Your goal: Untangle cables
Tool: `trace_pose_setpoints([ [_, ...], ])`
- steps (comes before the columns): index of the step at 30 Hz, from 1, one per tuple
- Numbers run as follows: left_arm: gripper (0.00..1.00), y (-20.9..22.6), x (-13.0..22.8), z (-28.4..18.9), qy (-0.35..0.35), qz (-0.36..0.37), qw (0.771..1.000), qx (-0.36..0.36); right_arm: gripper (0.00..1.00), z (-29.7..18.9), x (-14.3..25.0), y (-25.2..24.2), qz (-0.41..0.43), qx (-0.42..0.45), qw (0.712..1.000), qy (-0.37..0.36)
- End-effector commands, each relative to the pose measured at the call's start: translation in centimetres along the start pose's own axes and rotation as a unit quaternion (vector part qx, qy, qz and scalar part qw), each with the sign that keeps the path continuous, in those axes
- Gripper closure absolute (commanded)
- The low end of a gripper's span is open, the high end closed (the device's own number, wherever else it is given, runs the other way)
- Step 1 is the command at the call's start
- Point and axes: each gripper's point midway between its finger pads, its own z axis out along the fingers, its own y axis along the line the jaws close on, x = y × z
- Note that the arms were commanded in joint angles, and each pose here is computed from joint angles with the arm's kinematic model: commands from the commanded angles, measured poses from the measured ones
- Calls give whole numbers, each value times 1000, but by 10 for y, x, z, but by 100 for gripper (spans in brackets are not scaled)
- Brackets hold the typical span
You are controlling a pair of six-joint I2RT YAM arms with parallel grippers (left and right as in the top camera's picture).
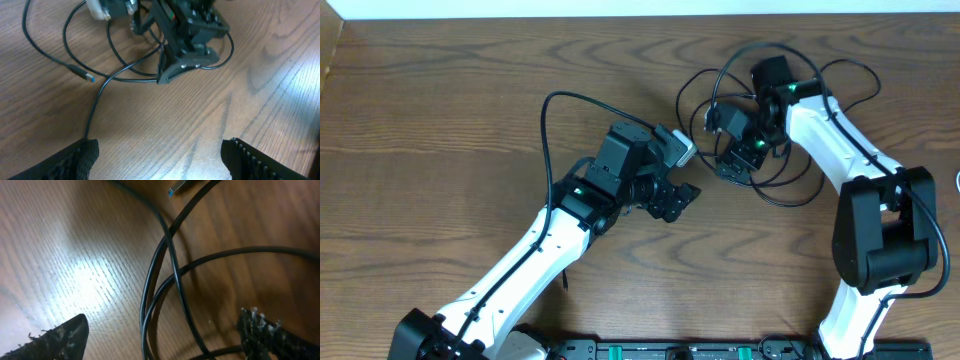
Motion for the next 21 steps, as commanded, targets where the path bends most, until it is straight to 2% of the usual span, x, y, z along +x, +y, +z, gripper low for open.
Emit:
trace_pose_setpoints([
  [1, 16, 3, -1, 0, -1, -13, 1000, -6, 12, 6, 4, 6, -10, -9, 1000, -3],
  [4, 16, 1, -1, 0, -1, -20, 1000, -2, 19, 11, 8, 7, -8, -10, 1000, -3],
  [17, 16, -5, 8, -1, 18, -37, 999, 14, 25, 21, 5, -4, 14, 15, 999, -27],
  [21, 16, -5, 11, -1, 23, -39, 999, 14, 32, 21, 3, -7, 23, 20, 999, -32],
])
